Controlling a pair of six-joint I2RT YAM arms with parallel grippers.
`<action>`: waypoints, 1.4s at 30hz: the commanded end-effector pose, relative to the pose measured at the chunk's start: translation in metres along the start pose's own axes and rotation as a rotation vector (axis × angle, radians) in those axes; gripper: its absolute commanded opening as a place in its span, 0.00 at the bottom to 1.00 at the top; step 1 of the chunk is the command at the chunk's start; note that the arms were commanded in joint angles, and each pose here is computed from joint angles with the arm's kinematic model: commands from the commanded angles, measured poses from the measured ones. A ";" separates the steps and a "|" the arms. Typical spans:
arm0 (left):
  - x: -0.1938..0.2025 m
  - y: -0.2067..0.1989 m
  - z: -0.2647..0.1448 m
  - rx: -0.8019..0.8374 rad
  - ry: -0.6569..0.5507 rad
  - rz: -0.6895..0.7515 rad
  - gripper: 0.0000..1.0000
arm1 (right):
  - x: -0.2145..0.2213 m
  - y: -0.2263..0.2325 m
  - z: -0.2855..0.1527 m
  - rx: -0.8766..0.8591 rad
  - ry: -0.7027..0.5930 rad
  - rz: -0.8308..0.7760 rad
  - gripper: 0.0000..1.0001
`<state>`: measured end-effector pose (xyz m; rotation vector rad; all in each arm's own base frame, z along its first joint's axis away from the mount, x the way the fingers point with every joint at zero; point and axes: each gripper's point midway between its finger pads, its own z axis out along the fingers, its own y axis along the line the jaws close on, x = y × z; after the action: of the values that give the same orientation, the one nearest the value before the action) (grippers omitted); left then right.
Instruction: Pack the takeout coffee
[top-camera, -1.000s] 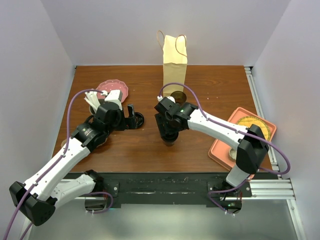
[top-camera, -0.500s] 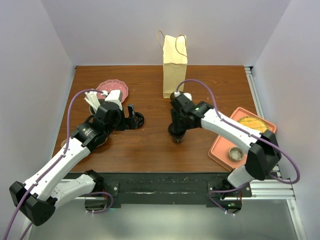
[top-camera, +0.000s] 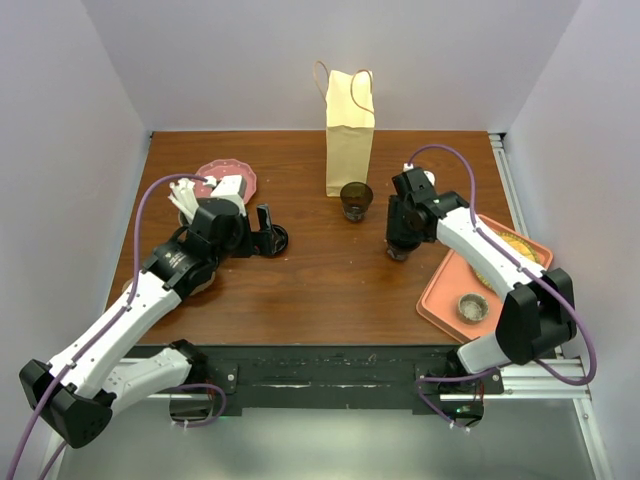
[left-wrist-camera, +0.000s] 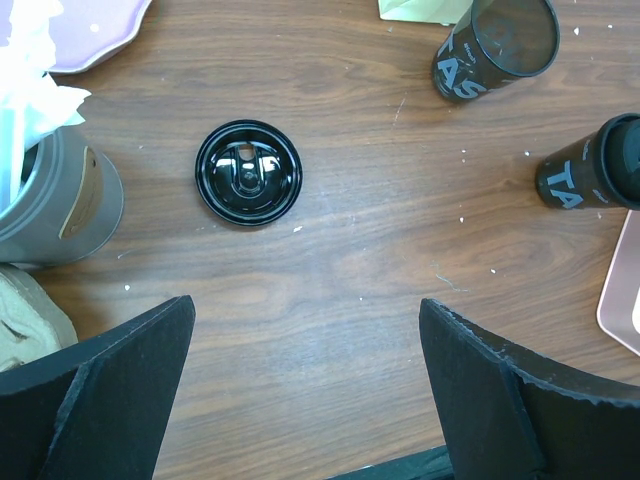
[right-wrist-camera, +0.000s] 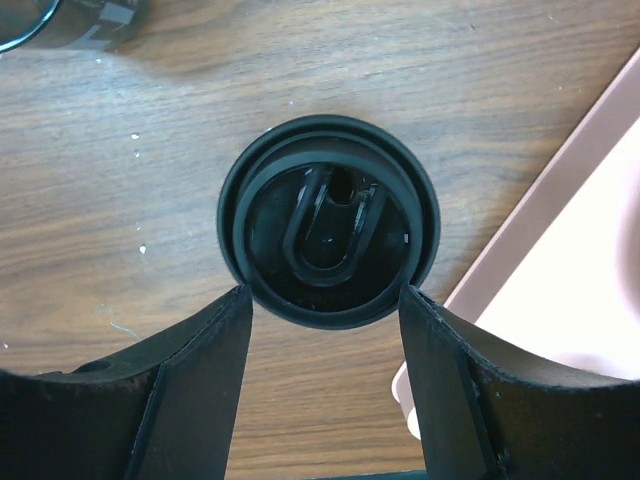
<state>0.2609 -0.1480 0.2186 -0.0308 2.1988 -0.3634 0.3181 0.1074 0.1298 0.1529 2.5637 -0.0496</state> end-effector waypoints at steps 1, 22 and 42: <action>-0.018 -0.007 -0.005 0.019 -0.041 -0.016 1.00 | -0.025 0.004 -0.014 -0.011 -0.089 0.014 0.64; -0.022 -0.009 -0.002 0.011 -0.033 0.000 1.00 | -0.035 0.002 0.019 0.087 -0.018 -0.150 0.87; -0.024 -0.013 0.006 0.008 -0.023 0.009 1.00 | -0.036 -0.029 0.015 0.176 -0.053 -0.142 0.73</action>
<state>0.2687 -0.1541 0.2121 -0.0188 2.2481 -0.3390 0.3517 0.0791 0.1171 0.0164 2.5764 -0.3288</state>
